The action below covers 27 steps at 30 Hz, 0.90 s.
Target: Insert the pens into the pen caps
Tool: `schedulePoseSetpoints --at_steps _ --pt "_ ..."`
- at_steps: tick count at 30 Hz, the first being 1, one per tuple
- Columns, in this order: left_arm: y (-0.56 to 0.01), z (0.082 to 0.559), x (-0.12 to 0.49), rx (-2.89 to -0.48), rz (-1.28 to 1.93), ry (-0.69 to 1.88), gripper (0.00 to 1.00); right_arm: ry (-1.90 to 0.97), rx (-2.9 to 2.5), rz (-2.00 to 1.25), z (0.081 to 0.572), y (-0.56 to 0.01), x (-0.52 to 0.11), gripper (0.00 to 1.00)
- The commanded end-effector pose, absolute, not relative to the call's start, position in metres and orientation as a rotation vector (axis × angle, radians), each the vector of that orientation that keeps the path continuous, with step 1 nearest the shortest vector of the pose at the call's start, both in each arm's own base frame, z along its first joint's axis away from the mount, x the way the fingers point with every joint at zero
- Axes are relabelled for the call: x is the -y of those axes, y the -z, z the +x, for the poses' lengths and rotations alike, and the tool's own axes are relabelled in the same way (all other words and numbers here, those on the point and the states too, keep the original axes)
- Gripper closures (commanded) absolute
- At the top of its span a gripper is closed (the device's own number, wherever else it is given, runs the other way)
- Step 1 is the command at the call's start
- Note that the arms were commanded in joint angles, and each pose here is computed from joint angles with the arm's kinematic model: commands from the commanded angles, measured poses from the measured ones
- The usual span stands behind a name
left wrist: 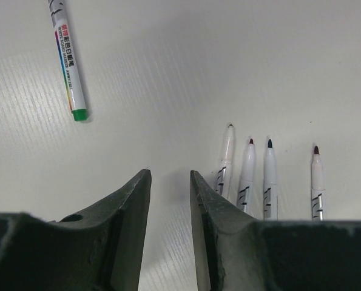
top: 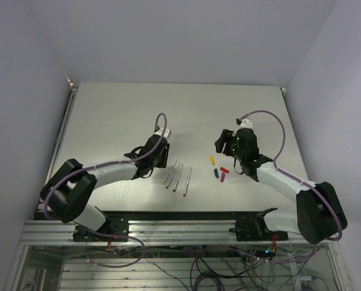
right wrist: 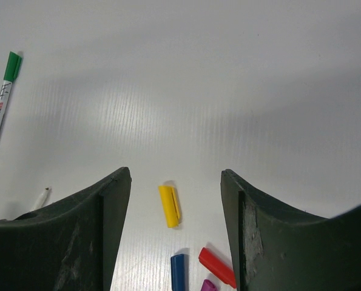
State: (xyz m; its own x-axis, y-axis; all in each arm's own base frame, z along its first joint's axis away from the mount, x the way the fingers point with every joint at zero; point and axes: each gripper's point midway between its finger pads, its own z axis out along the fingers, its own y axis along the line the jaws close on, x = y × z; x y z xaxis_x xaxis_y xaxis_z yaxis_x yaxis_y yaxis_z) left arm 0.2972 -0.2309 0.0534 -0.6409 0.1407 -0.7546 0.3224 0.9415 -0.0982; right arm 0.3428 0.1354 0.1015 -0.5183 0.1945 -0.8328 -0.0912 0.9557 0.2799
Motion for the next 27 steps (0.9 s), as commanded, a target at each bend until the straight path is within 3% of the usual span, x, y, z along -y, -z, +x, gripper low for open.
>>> schedulePoseSetpoints --at_steps 1,27 --pt "-0.059 0.302 0.243 -2.238 0.355 0.314 0.58 -0.379 -2.075 0.063 0.345 -0.102 -0.14 0.39" --pt "-0.025 0.26 0.267 -2.345 0.532 0.318 0.55 -0.397 -2.083 0.067 0.341 -0.096 -0.141 0.39"
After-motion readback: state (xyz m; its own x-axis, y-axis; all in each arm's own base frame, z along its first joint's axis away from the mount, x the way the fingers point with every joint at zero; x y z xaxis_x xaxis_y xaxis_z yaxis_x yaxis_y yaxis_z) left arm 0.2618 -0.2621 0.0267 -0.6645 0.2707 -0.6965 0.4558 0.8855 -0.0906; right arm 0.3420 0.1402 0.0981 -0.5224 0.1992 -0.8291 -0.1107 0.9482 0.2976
